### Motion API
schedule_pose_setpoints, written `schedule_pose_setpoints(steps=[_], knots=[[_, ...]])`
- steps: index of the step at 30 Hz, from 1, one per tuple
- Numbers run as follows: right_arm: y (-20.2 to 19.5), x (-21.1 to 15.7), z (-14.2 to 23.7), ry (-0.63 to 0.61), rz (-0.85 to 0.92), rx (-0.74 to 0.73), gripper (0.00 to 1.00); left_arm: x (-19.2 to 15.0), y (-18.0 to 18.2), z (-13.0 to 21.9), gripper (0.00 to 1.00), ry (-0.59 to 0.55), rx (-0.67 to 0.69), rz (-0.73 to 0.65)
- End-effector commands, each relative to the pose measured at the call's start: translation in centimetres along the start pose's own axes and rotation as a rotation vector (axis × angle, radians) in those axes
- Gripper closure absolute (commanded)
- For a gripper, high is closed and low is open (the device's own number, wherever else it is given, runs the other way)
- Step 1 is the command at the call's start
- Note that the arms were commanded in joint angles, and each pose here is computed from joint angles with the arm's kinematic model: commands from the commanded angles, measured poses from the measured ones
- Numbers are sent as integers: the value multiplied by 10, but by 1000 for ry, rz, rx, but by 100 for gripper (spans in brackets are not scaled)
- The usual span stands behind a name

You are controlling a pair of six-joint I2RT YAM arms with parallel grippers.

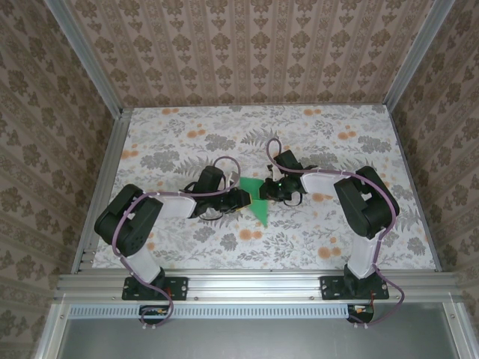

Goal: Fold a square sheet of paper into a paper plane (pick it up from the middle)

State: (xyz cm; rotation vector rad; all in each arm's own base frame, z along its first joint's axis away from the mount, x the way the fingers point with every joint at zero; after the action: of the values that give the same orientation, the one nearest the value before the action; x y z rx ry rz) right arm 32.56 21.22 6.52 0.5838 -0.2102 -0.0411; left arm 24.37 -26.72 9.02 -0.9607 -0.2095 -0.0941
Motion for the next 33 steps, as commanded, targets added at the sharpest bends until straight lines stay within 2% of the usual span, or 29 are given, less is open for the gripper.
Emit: schedule_pose_setpoints(steps=[1, 4, 12, 21, 27, 33], knots=[[-9, -1, -6, 18, -30, -39, 76, 1, -8, 4, 80, -8, -10, -49], [-1, 5, 4, -16, -12, -14, 72, 1, -2, 3, 87, -11, 31, -33], [14, 17, 59, -270, 118, -27, 41, 4, -1, 4, 93, -28, 114, 6], [12, -11, 103, -534, 324, -68, 15, 2, 0, 7, 94, -30, 219, 78], [20, -42, 95, -614, 527, -71, 15, 1, -1, 9, 95, -35, 287, 129], [37, -68, 71, -610, 752, -104, 22, 2, -4, 12, 95, -40, 293, 171]])
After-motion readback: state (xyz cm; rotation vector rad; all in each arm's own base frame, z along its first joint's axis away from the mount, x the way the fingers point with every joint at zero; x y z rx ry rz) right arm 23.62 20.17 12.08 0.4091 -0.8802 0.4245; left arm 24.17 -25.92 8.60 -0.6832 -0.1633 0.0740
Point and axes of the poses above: each hand's point on the last joint's axis, 136 mm out from that joint toward the fingers, its own z axis back along the fingers, its own y axis along the line the jaws close on, x = y × z, the point moved 6 cm from there along z, back along the fingers, and after that the axes turned 3 degrees about -z, right-handed, at the moved point
